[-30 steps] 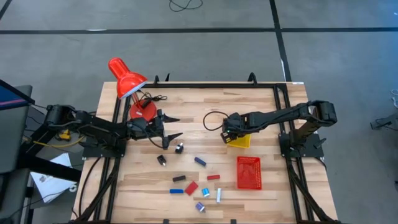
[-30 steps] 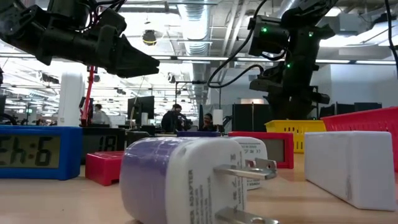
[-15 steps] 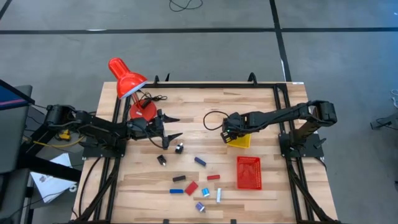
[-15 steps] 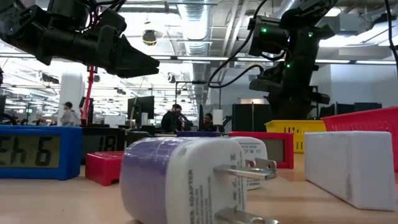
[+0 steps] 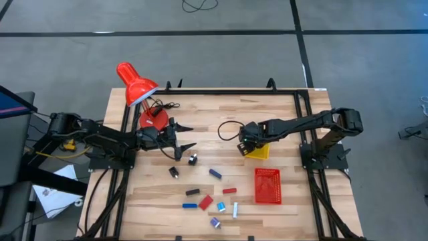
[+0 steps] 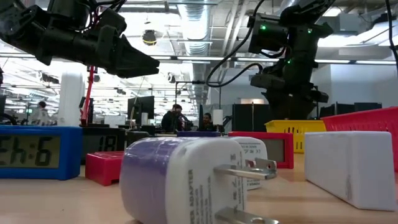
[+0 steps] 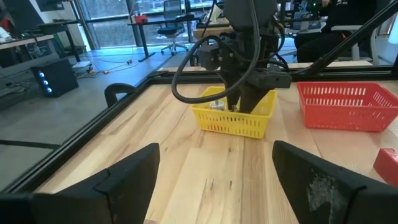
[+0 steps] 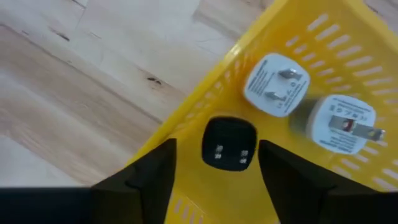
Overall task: Pick & Place Office items
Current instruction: Put the white charger adapter into the yellow bin, then put the white digital timer into the red bin
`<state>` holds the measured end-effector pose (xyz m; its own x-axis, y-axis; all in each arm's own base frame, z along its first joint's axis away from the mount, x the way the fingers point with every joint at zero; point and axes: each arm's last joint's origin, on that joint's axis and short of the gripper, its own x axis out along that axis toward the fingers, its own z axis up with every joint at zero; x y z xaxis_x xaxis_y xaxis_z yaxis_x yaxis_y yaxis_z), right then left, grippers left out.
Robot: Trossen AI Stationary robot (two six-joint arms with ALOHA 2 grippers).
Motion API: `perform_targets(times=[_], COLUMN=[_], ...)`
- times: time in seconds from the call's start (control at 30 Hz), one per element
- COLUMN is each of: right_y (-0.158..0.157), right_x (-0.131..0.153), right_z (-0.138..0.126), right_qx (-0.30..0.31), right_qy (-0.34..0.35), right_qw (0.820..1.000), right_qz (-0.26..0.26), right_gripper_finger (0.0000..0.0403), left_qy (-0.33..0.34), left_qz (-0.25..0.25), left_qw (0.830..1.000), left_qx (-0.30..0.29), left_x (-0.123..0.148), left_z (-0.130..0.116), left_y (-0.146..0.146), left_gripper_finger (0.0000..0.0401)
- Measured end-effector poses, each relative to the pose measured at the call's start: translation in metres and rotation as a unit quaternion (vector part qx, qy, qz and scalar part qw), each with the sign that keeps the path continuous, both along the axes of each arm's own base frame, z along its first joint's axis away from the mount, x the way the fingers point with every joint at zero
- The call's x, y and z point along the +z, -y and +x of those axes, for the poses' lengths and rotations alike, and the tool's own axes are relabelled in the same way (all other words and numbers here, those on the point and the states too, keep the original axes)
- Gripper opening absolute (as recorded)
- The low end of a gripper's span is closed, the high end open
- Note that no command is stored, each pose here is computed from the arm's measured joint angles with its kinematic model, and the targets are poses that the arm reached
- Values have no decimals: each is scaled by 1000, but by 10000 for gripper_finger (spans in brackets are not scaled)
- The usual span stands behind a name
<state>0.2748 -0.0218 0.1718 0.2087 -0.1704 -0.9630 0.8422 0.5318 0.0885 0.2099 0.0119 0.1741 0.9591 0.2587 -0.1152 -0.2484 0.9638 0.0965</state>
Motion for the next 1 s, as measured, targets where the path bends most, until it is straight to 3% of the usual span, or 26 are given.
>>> perform_targets(times=[0.2, 0.4, 0.63, 0.9, 1.0], right_y=[2, -2, -39, -79, -91], right_x=[5, 39, 68, 73, 75], right_z=[-5, -13, -20, -25, -21], right_qx=[-5, -7, 71, 143, 187], right_qy=[-5, 47, 131, 162, 187], right_qw=[1000, 998, 987, 974, 962], right_qz=[-3, -41, -65, -63, -69], right_gripper_finger=[251, 252, 253, 253, 253], left_qy=[0, 0, 0, 2, 2], left_qz=[0, 0, 0, 0, 0], left_qw=[1000, 1000, 1000, 1000, 1000], left_qx=[0, 0, 0, 0, 0], left_x=[0, 0, 0, 0, 0], left_z=[0, 0, 0, 0, 0], left_y=[0, 0, 0, 0, 0], left_gripper_finger=[304, 307, 305, 308, 307])
